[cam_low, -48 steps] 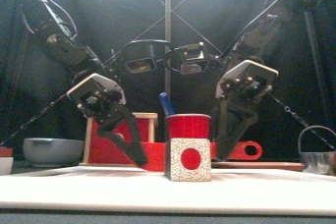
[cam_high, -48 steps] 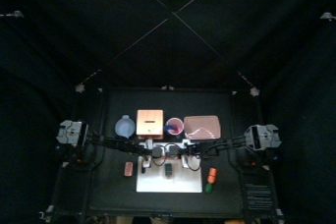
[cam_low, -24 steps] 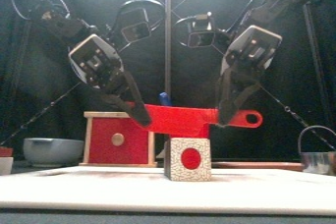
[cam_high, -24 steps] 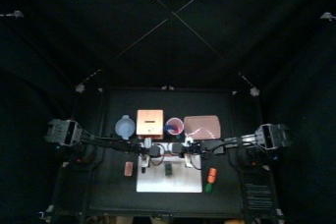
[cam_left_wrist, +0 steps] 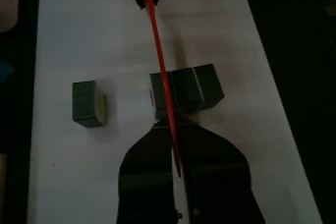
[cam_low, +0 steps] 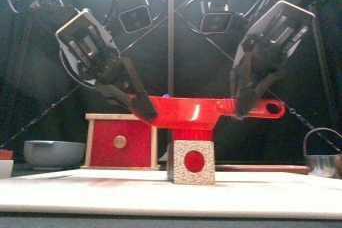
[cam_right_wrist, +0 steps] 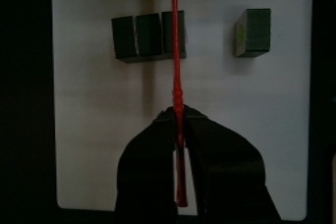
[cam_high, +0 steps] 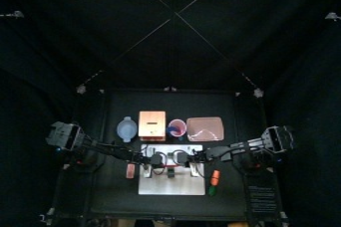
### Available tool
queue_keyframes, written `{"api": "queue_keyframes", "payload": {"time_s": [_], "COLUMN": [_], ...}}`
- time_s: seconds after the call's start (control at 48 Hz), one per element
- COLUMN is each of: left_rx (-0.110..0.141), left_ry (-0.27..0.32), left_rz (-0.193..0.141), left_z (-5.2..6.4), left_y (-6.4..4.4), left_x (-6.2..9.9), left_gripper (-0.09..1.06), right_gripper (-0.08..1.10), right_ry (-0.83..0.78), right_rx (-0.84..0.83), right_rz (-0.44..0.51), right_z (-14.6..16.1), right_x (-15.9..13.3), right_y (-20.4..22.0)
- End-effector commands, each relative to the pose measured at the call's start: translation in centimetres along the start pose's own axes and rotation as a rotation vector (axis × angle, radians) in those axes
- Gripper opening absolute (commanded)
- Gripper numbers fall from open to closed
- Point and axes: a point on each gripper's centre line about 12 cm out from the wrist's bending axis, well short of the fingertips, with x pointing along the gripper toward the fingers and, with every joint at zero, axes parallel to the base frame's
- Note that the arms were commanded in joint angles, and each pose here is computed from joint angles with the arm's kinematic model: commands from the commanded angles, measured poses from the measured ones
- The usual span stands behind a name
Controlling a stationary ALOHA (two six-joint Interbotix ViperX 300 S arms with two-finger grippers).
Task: Cut the sushi into 4 pieces with the knife
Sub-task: Cut the sushi into 4 pieces
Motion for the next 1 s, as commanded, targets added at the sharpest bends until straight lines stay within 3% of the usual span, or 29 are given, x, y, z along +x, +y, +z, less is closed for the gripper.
{"api": "queue_keyframes", "payload": {"time_s": [0.021, 0.167, 0.729, 0.854, 1.0], "left_rx": [0.009, -0.009, -0.032, -0.043, -0.039], "left_ry": [-0.006, -0.004, 0.049, 0.049, 0.042], "left_rz": [-0.022, -0.019, -0.012, -0.011, -0.017], "left_z": [0.1, -0.1, -2.0, -2.1, -1.8], "left_y": [-1.1, -1.1, -1.0, -1.0, -1.3], "left_x": [0.2, 0.6, 1.1, 1.1, 1.0], "left_gripper": [0.28, 0.28, 0.28, 0.28, 0.28], "right_gripper": [0.26, 0.26, 0.26, 0.26, 0.26], "right_ry": [-0.020, -0.009, 0.027, 0.020, 0.012], "right_rx": [-0.001, -0.005, 0.002, 0.000, -0.001], "right_rz": [0.001, -0.001, -0.005, -0.003, -0.001], "right_z": [0.5, 0.3, -0.3, 0.0, 0.3], "right_x": [-0.5, -0.1, 1.3, 1.3, 1.1], "right_y": [0.0, 0.0, -0.2, -0.1, 0.0]}}
